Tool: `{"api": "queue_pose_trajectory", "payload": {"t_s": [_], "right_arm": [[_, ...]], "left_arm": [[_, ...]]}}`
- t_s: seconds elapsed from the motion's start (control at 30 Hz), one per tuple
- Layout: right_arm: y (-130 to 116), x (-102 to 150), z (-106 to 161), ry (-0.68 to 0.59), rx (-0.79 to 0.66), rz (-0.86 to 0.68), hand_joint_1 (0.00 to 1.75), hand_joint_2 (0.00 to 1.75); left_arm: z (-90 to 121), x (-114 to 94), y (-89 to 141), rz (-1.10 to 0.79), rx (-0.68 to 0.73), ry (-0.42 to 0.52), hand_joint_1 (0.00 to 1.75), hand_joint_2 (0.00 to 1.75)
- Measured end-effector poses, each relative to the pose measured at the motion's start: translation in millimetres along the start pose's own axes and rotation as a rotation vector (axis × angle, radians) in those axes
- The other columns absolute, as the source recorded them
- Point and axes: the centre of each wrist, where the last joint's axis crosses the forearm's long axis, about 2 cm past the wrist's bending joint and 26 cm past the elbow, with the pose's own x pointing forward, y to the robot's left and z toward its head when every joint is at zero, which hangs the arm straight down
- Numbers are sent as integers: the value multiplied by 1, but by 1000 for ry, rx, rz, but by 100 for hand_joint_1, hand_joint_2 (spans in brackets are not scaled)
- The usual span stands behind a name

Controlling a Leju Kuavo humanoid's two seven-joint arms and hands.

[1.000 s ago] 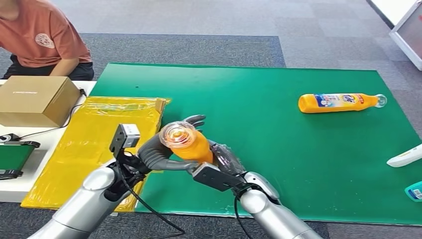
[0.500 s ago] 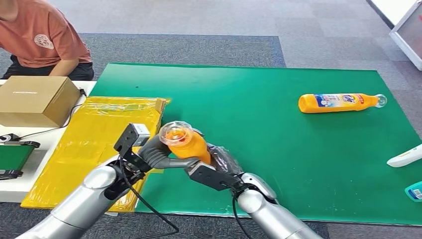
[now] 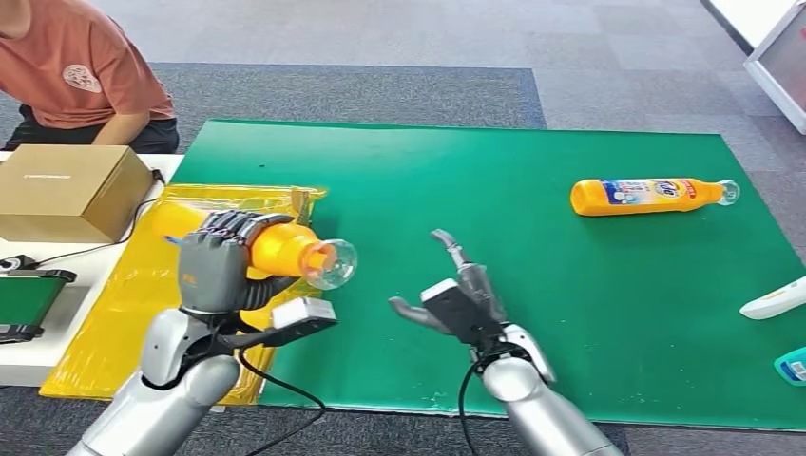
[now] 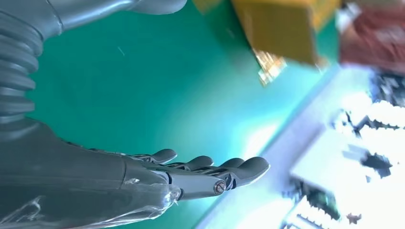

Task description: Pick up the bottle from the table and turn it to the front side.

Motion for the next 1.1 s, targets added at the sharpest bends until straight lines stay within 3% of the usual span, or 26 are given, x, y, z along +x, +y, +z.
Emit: {"api": "queue_pose_trajectory", "payload": {"t_s": [0.07, 0.13, 0.3, 0.67, 0.8, 1.1], "right_arm": [[-14, 3, -7, -14, -84, -30, 0, 175], [-27, 8, -14, -35, -157, -54, 0, 175], [-49, 21, -22, -102, -259, -92, 0, 175], [-63, 54, -25, -250, -290, -148, 0, 175], [-62, 64, -24, -295, -292, -166, 0, 175], [-63, 72, -19, -323, -296, -186, 0, 175]], "left_arm": [[5, 2, 2, -218, 53, -72, 175, 175], [9, 2, 0, -324, 58, -79, 175, 175], [19, -15, -19, -376, -26, 18, 175, 175], [59, -54, -75, -384, -371, 56, 175, 175], [65, -58, -83, -351, -422, 76, 0, 175], [65, -57, -88, -143, -551, 199, 0, 175]]}}
